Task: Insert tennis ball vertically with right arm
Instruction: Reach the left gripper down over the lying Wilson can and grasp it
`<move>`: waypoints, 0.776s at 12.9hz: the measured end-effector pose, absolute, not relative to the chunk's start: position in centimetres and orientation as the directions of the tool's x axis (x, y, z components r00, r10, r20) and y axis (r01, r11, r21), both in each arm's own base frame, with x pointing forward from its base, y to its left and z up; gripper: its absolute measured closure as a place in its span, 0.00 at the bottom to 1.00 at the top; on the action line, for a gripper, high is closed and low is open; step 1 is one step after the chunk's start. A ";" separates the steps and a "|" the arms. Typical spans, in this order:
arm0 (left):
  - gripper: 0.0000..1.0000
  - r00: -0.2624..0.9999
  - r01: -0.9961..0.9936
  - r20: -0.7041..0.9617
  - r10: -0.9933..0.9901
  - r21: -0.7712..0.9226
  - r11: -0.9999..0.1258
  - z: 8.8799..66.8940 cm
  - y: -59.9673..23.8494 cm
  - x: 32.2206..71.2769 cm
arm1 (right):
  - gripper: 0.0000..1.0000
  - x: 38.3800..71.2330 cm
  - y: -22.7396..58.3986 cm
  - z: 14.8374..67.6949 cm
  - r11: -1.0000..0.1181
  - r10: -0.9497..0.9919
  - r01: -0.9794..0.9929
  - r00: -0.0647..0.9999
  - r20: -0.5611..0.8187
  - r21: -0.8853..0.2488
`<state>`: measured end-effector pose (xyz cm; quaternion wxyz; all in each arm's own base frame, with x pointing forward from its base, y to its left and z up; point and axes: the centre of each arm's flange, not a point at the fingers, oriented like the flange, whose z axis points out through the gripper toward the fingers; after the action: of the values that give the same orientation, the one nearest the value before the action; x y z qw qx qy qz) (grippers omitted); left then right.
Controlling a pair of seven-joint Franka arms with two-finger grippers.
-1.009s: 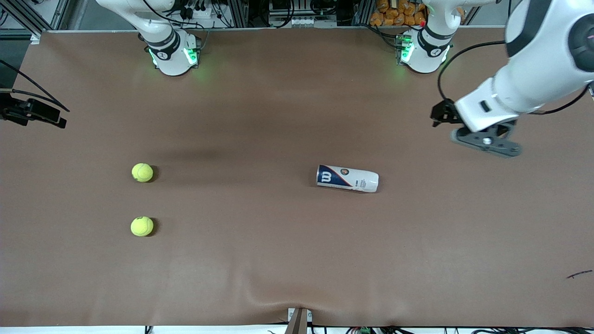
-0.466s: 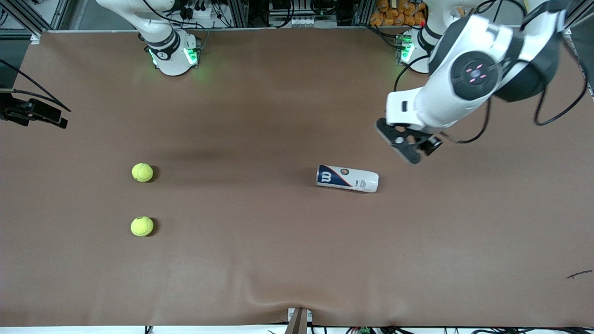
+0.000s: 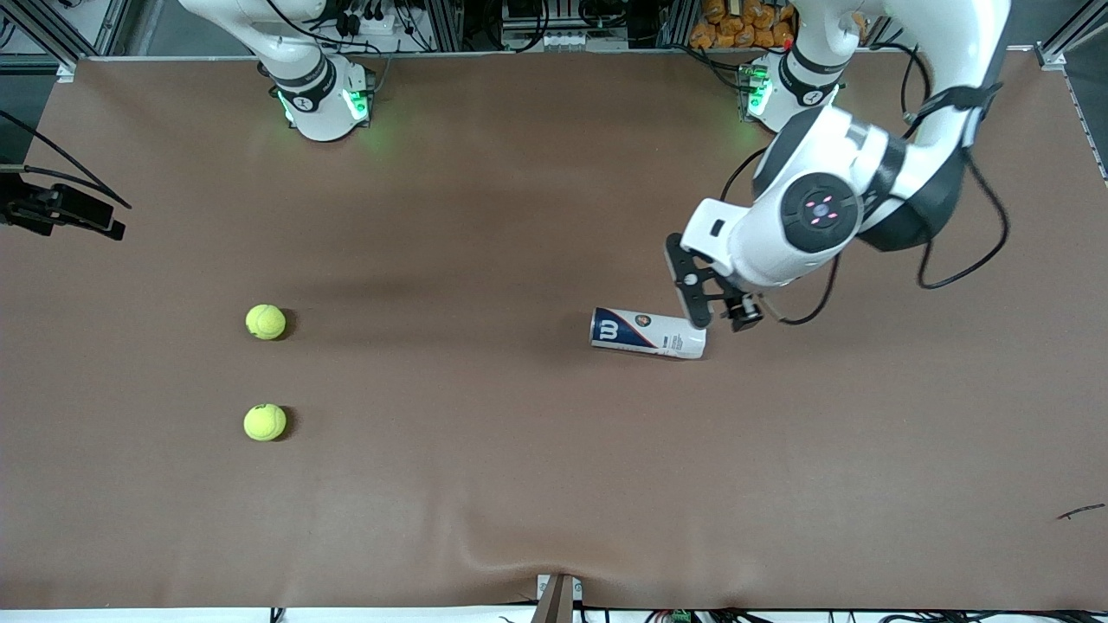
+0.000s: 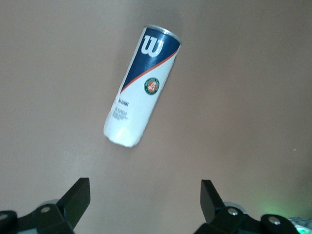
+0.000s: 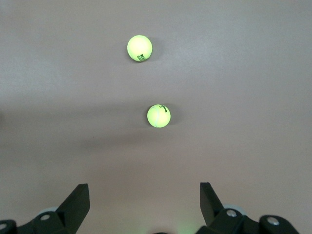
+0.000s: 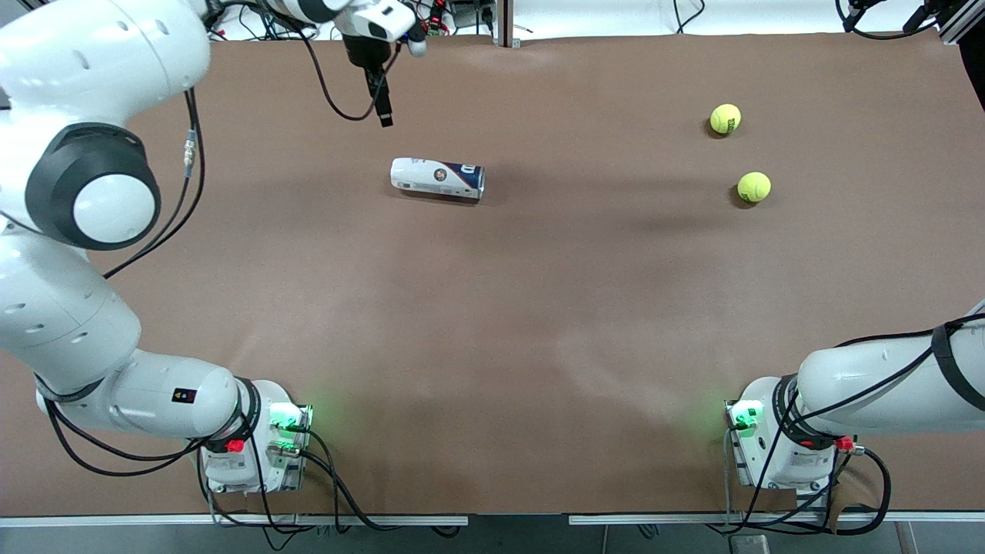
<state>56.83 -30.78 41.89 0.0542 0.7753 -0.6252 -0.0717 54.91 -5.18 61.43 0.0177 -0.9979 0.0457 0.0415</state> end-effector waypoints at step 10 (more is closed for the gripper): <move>0.00 -0.023 -1.000 0.024 -0.999 0.007 0.023 29.3 -34.8 52.8 | 0.00 54.3 -4.9 62.8 -0.996 -0.086 -0.088 0.995 -0.058 -0.032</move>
<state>52.85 -34.83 29.34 0.0109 0.6990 -0.7150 0.0058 54.31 -4.93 62.79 0.0173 -0.9985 0.0434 0.0281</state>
